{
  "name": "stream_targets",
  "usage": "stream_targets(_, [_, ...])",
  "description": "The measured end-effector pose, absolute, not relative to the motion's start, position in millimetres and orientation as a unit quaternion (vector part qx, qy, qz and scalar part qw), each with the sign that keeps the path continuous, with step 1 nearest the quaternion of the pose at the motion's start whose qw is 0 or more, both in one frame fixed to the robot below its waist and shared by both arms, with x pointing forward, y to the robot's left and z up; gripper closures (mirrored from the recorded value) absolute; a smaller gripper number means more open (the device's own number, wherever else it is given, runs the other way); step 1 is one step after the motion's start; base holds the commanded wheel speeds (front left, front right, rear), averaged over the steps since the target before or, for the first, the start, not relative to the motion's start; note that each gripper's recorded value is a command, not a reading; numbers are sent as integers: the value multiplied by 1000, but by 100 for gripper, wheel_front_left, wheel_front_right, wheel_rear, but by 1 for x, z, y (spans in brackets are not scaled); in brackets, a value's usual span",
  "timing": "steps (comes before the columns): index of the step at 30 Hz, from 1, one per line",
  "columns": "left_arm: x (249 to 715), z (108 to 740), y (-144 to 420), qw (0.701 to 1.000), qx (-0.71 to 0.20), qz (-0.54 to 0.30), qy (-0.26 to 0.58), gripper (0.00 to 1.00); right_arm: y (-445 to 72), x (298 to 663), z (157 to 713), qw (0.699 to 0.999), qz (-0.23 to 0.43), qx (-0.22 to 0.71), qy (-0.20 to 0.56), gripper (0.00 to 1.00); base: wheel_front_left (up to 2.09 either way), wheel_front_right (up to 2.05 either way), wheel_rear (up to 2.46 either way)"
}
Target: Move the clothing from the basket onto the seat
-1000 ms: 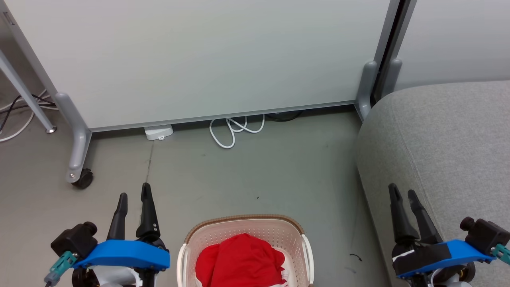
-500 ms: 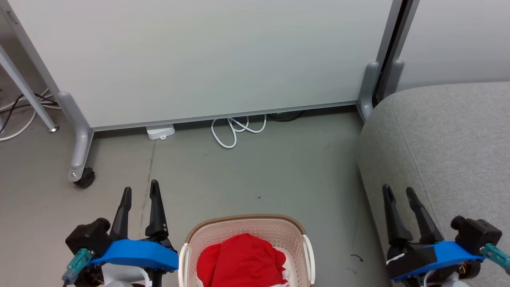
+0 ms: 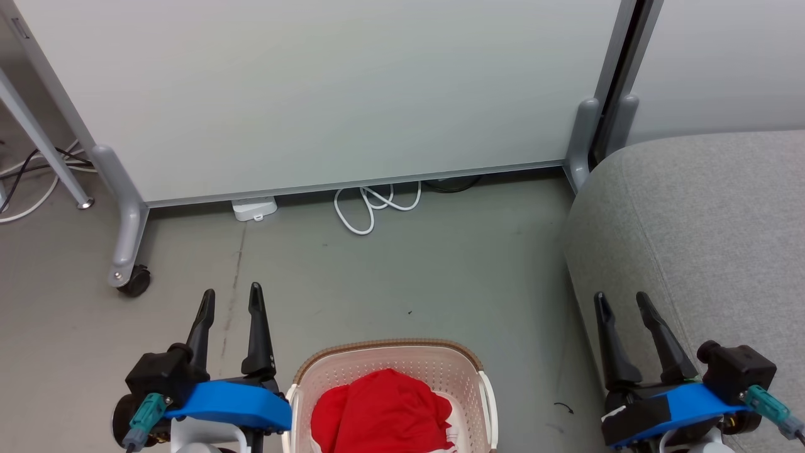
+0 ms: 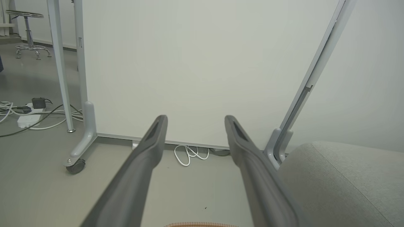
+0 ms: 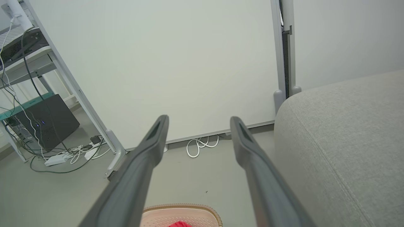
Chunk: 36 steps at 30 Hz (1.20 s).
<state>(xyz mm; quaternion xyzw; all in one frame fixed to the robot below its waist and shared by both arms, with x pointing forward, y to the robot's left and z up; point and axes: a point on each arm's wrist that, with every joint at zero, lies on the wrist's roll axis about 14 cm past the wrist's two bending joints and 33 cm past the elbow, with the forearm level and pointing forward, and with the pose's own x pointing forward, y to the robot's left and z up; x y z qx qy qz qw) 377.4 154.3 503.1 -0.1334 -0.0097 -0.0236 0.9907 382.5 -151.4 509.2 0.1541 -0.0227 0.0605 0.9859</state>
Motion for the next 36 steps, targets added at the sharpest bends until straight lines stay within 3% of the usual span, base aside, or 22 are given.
stream_targets(36, [374, 490, 142, 998, -27, -56, -9, 0, -131, 381, 515, 993, 105, 19, -50, 0, 0, 0, 0])
